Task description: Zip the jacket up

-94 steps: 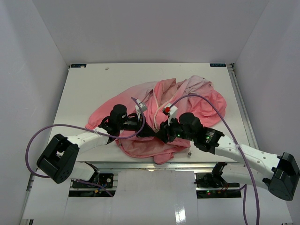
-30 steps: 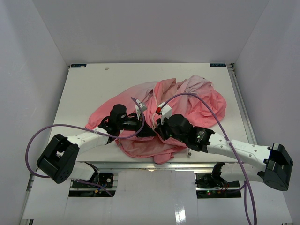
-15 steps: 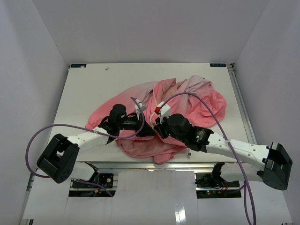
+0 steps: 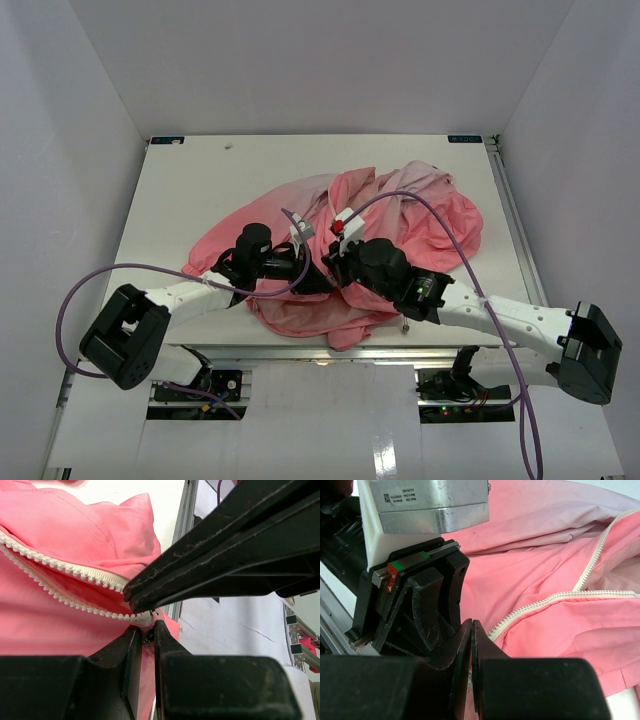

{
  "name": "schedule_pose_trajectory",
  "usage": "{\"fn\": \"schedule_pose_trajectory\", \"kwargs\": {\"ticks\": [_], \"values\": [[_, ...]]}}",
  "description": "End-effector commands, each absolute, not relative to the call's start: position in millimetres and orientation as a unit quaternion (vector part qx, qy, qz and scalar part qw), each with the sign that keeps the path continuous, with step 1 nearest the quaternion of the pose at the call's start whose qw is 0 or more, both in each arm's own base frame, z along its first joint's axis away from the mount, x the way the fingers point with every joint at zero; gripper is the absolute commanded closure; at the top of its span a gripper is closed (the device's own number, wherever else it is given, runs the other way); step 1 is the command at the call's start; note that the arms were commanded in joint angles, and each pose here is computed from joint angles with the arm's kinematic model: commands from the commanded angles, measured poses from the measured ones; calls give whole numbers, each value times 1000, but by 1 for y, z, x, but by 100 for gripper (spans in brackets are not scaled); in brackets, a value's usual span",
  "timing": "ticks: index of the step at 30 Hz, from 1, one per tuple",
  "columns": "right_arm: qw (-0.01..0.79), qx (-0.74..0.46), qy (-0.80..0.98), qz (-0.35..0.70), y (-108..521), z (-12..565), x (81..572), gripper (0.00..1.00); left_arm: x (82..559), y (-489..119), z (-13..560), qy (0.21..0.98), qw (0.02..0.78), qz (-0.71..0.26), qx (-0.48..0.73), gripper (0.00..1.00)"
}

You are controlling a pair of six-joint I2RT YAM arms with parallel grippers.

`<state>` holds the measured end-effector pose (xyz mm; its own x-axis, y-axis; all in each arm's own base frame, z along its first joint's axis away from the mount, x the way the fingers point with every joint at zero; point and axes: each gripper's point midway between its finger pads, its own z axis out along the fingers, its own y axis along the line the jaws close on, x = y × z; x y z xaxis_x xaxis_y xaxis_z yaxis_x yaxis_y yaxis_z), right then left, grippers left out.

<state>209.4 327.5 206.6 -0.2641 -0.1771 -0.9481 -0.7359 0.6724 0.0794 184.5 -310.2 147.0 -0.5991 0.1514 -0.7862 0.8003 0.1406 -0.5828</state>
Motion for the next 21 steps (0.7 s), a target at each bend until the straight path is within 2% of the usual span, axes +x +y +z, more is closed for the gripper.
{"fn": "schedule_pose_trajectory", "kwargs": {"ticks": [1, 7, 11, 16, 21], "values": [[549, -276, 740, 274, 318, 235, 210, 90, 179, -311, 153, 685, 291, -566, 354, 100], [513, -292, 763, 265, 302, 218, 194, 68, 180, -312, 155, 685, 294, -565, 354, 100], [498, -300, 769, 266, 301, 210, 186, 71, 180, -312, 156, 684, 294, -566, 355, 100], [479, -317, 776, 261, 303, 201, 177, 66, 180, -312, 155, 685, 293, -565, 354, 100], [469, -327, 781, 251, 310, 192, 177, 66, 180, -312, 155, 684, 294, -566, 355, 100]]}}
